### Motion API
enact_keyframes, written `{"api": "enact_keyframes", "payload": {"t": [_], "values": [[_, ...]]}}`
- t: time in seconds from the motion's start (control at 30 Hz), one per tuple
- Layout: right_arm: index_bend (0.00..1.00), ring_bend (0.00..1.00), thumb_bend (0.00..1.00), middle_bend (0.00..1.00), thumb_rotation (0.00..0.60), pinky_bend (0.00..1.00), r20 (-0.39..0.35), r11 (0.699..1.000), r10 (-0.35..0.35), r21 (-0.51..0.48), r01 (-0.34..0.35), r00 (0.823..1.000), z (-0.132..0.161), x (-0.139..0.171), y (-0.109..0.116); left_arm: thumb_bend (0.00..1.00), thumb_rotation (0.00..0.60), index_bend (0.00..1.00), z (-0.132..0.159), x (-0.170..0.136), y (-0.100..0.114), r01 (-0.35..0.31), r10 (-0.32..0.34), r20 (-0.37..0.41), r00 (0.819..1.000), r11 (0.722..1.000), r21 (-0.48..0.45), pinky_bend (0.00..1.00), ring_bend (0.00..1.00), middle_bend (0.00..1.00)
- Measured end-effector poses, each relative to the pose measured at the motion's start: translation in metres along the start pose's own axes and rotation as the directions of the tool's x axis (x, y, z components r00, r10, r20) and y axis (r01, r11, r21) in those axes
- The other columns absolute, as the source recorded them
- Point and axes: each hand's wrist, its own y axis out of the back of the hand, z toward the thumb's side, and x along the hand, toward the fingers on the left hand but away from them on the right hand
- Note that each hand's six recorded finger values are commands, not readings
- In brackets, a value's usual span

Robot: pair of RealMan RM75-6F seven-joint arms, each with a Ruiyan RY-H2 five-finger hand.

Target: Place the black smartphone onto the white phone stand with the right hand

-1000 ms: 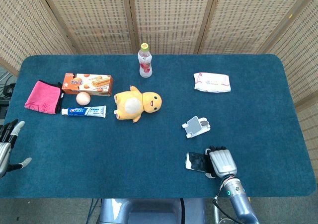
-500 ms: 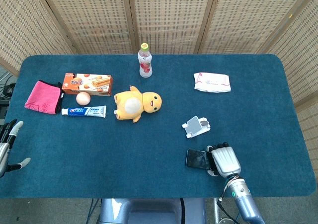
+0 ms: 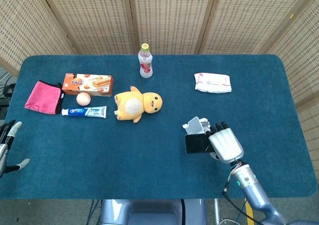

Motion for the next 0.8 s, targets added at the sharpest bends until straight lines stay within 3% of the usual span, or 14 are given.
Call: {"api": "enact_keyframes", "payload": {"t": [0.17,0.3,0.47,0.8], "values": [[0.44,0.34,0.26,0.47,0.6,0.28,-0.044,0.988,-0.055,0.141,0.061,0.998,-0.002,-0.021,0.027,0.0,0.6,0.0,0.0,0.001,0.0,0.005,-0.005,0.001,1.0,1.0,-0.002,0.0,0.0,0.0],[0.44,0.34,0.31,0.47,0.6,0.28,-0.08,0.97,-0.068,0.229,0.085,0.995,0.002,-0.03,0.035,0.0,0.6,0.0,-0.001,0.002,0.0,0.007,-0.007,-0.003,1.0,1.0,-0.004,0.0,0.0,0.0],[0.44,0.34,0.31,0.47,0.6,0.28,-0.129,0.928,-0.059,0.359,0.102,0.99,0.009,-0.044,0.037,0.0,0.6,0.0,-0.002,0.003,0.001,0.009,-0.009,-0.006,1.0,1.0,-0.01,0.0,0.0,0.0],[0.44,0.34,0.31,0.47,0.6,0.28,-0.157,0.848,-0.019,0.521,0.1,0.987,0.019,-0.059,0.033,0.0,0.6,0.0,-0.004,0.005,0.002,0.014,-0.015,-0.01,1.0,1.0,-0.018,0.0,0.0,0.0]]}}
